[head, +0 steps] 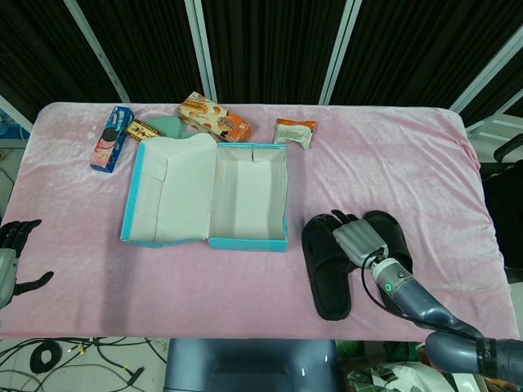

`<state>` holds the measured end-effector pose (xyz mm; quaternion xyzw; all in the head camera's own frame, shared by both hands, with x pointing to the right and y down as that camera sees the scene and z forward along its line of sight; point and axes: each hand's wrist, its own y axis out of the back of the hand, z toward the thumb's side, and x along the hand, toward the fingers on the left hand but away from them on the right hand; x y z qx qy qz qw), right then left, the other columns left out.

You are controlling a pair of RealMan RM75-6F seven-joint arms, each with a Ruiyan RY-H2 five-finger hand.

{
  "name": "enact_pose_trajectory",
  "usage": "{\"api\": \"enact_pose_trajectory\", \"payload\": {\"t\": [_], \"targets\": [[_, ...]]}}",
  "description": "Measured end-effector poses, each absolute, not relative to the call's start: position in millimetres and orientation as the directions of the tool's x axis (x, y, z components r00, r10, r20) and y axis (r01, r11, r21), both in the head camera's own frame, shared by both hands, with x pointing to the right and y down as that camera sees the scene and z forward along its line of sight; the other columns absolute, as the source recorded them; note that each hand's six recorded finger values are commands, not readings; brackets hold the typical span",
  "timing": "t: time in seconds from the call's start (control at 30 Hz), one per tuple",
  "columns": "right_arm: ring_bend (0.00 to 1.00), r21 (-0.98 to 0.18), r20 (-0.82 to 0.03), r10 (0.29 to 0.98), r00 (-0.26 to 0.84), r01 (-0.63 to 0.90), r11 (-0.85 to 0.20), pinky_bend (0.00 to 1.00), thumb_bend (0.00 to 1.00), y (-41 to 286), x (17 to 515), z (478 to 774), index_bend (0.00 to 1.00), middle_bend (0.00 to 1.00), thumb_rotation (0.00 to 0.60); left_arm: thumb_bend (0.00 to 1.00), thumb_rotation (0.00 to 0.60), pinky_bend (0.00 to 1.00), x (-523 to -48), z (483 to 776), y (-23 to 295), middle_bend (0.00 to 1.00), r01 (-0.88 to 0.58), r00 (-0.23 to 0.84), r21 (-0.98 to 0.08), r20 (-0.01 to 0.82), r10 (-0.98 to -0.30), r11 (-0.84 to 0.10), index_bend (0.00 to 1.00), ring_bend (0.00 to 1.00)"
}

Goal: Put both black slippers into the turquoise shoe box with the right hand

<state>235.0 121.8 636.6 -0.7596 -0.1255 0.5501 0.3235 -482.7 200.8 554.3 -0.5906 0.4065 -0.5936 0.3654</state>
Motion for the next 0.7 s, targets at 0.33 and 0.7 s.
{"api": "enact_pose_trajectory", "payload": {"t": [0.33, 0.7], "targets": [[0.02, -0.593, -0.798, 0.551, 0.244, -0.155, -0.790, 0.18, 0.11, 127, 241, 662, 0.00, 0.12, 0.600, 0.00, 0.600, 0.04, -483, 559, 200, 0.20, -0.050, -0.033, -0.912, 0.410, -0.911, -0.408, 0.17, 0.12], [0.09, -0.555, -0.831, 0.540, 0.134, -0.136, -0.820, 0.20, 0.12, 124, 262, 683, 0.12, 0.24, 0.600, 0.00, 0.600, 0.04, -481, 559, 201, 0.19, -0.051, -0.030, -0.911, 0.411, -0.911, -0.409, 0.17, 0.12]]}}
